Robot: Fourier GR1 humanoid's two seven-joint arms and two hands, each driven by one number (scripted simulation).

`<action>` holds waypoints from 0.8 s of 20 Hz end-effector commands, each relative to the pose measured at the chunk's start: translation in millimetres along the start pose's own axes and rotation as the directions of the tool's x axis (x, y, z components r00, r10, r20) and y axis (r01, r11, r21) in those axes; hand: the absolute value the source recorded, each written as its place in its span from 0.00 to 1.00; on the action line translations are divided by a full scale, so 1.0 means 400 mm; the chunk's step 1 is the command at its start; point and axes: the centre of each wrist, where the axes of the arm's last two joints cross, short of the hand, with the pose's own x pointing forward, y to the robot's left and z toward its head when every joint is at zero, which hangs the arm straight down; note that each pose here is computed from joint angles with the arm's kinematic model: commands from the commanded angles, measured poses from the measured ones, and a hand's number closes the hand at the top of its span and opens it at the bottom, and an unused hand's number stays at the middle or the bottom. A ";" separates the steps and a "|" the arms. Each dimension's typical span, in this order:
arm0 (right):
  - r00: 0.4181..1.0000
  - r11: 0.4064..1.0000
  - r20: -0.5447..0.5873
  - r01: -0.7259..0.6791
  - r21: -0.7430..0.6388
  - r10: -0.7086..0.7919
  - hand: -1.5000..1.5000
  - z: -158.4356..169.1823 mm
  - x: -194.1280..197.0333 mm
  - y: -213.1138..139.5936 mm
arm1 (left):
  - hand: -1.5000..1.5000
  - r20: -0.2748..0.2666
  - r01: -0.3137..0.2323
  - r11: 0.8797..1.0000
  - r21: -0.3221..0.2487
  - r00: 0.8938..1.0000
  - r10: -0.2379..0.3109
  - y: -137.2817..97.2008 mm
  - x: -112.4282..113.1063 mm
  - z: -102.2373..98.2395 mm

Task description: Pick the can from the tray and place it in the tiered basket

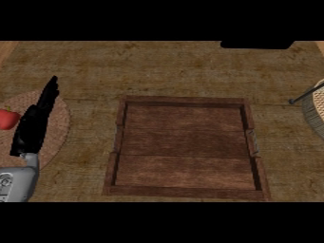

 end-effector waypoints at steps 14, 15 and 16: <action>0.998 0.975 -0.049 0.060 0.216 -0.050 1.00 -0.049 -0.115 0.137 | 0.50 -0.036 -0.003 1.000 0.028 0.999 0.004 0.006 -0.019 0.002; 0.998 0.972 -0.065 0.041 0.232 -0.027 1.00 -0.030 -0.130 0.175 | 0.50 -0.028 0.005 0.999 0.043 1.000 -0.003 0.021 -0.013 0.018; 0.997 0.965 -0.068 0.059 0.256 -0.043 1.00 -0.029 -0.128 0.172 | 0.50 -0.020 0.008 1.000 0.008 1.000 -0.008 0.002 -0.051 0.040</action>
